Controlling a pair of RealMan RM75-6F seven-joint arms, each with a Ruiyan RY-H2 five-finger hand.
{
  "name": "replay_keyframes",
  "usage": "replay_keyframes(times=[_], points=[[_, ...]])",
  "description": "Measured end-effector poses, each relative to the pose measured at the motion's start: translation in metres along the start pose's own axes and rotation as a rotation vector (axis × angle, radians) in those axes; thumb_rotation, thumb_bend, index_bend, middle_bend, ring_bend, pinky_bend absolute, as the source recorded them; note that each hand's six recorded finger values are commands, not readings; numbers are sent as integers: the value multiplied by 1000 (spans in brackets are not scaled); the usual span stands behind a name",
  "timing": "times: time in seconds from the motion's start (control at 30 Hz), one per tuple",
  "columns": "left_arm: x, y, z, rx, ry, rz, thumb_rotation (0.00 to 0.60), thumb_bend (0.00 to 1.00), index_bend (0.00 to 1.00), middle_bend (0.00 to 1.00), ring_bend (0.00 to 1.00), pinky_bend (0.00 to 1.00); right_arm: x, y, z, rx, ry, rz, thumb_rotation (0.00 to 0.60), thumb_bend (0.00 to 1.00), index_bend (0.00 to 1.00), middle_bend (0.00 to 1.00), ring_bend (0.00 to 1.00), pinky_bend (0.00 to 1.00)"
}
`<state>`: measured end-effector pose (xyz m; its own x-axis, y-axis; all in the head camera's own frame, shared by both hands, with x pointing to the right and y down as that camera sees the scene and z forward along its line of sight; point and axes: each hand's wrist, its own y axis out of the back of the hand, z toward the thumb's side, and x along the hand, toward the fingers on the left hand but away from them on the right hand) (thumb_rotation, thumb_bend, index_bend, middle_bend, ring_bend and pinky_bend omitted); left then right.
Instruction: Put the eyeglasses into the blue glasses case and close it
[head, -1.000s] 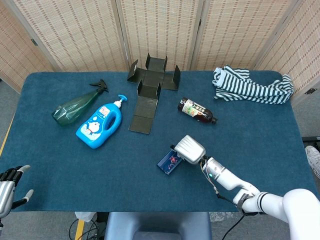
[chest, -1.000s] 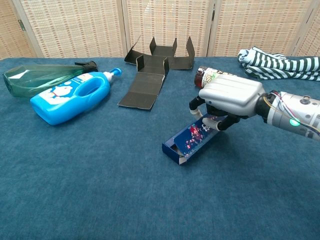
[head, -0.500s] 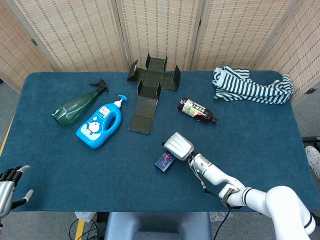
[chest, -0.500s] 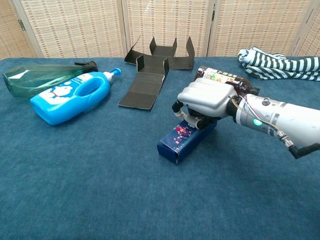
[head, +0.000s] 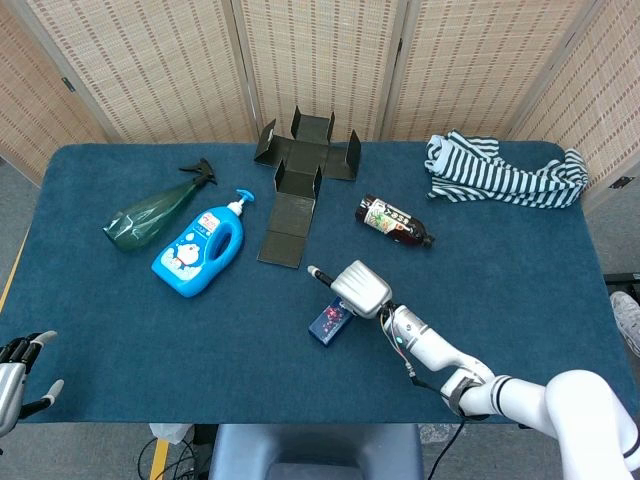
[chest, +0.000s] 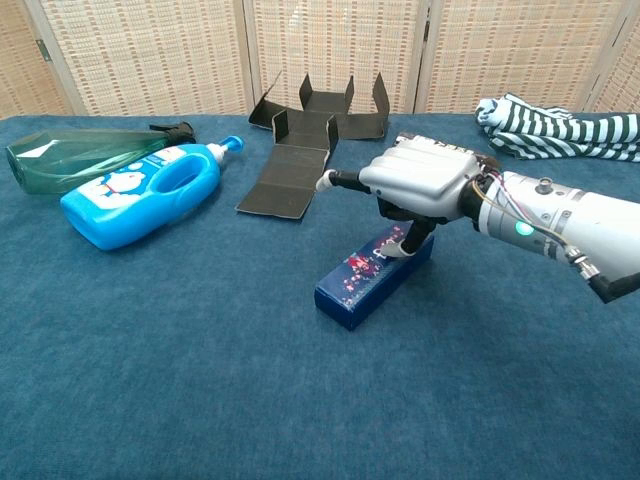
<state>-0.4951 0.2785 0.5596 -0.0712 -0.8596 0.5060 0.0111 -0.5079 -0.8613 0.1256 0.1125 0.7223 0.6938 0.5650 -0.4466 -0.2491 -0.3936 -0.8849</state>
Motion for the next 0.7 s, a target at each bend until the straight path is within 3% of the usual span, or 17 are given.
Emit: replay_keyframes(times=[0.2,0.37,0.57,0.7], points=[[1,-1,4,-3,-9,-3,600,302,227,257,232,300,18,11,-4,-14,29,26,600,85,75,979,1000,903],[1,-1,5,-1,-11,-3,600,303,227,257,232,300,23,-1,-1,0,48,130,600,90,88,979,1000,903],[-1,0,3,0,-1,-4,600,303,227,256,231,300,13,-11,1,10,45,231,600,146,182,980,1000,903],[-1,0,2,-1,4,-6,600,304,227,257,232,300,3,-12,4,17,47,264,600,234,332,984,1000,903]])
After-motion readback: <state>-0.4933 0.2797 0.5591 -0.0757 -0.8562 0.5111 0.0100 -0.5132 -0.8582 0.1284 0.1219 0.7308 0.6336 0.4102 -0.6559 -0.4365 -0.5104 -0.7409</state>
